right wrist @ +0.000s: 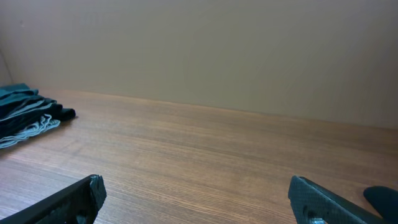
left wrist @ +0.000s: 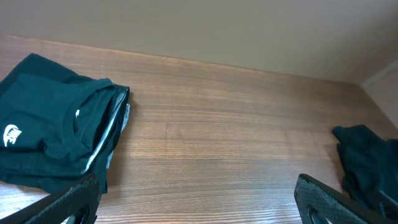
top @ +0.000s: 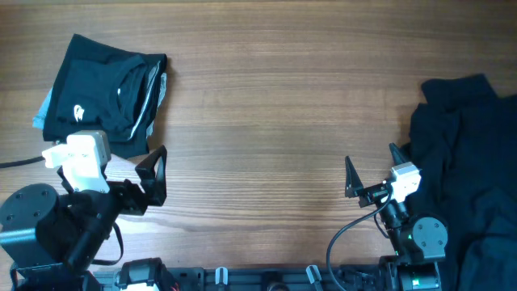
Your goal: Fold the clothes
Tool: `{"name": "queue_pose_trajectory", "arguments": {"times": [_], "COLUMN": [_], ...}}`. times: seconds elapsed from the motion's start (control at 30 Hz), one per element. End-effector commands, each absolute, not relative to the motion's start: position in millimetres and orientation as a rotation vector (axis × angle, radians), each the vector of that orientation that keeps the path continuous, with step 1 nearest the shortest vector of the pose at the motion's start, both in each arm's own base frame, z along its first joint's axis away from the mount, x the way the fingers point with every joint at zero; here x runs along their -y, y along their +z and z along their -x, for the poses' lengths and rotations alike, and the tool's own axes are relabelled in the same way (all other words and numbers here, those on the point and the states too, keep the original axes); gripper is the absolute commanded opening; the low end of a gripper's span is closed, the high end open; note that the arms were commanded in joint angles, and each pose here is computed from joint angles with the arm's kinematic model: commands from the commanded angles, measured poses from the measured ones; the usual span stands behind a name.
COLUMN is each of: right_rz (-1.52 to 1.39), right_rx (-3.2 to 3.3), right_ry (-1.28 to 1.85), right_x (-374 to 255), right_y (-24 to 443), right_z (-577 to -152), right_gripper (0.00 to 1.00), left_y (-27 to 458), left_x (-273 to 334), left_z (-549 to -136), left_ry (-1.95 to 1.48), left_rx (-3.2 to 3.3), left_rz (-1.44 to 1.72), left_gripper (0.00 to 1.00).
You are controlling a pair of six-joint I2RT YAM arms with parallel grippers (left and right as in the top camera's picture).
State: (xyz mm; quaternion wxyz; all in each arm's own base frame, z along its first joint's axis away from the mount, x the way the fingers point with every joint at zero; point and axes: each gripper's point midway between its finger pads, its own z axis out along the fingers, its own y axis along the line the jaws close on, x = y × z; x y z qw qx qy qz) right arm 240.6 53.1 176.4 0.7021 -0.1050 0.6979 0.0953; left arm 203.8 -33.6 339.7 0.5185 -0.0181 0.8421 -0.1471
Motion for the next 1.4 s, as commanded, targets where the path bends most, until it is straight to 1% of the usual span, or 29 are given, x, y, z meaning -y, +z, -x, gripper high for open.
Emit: {"name": "queue_pose_trajectory", "arguments": {"times": [0.0, 0.2, 0.33, 0.4, 0.43, 0.57, 0.67, 0.87, 0.97, 1.1, 1.23, 1.37], "right_rz": [0.250, 0.250, 0.250, 0.250, 0.250, 0.250, 0.250, 0.250, 0.250, 0.249, 0.250, 0.250], "right_rx": [-1.533, -1.533, -1.533, -1.533, -1.533, -1.533, -1.533, -1.533, -1.533, -1.533, -1.533, -1.533], "right_ry": [0.210, 0.210, 0.210, 0.209, 0.209, 0.210, 0.210, 0.210, 0.210, 0.210, 0.210, 0.210], "right_x": [-54, -54, -54, -54, -54, -54, -54, -54, -54, -54, -54, -54], "right_y": [180, 180, 180, 180, 180, 180, 180, 180, 180, 180, 180, 180], "right_z": [-239, -239, -239, -239, -239, -239, -239, -239, -239, -239, -239, -239], "right_gripper": [1.00, 1.00, 1.00, 1.00, 1.00, 1.00, 1.00, 1.00, 1.00, 1.00, 1.00, 1.00], "left_y": [339, 339, 366, 364, 359, 312, 266, 198, 184, 178, 165, 163], "left_x": [34, 33, 25, 24, 23, 11, 11, 15, 15, 16, 18, 20], "left_z": [-204, -202, -211, -212, -212, -221, -229, -239, -239, -235, -242, -244], "left_ry": [-0.343, -0.327, -0.264, -0.249, -0.235, -0.172, -0.183, -0.221, -0.223, -0.215, -0.232, -0.237], "left_rx": [-2.019, -2.013, -1.786, -1.691, -1.659, -1.590, -1.616, -1.729, -1.751, -1.675, -1.646, -1.623], "left_rz": [0.029, 0.025, 0.013, -0.007, -0.011, 0.027, 0.029, 0.026, 0.031, 0.016, 0.003, -0.010], "left_gripper": [1.00, 1.00, 1.00, 1.00, 1.00, 1.00, 1.00, 1.00, 1.00, 1.00, 1.00, 1.00]}}
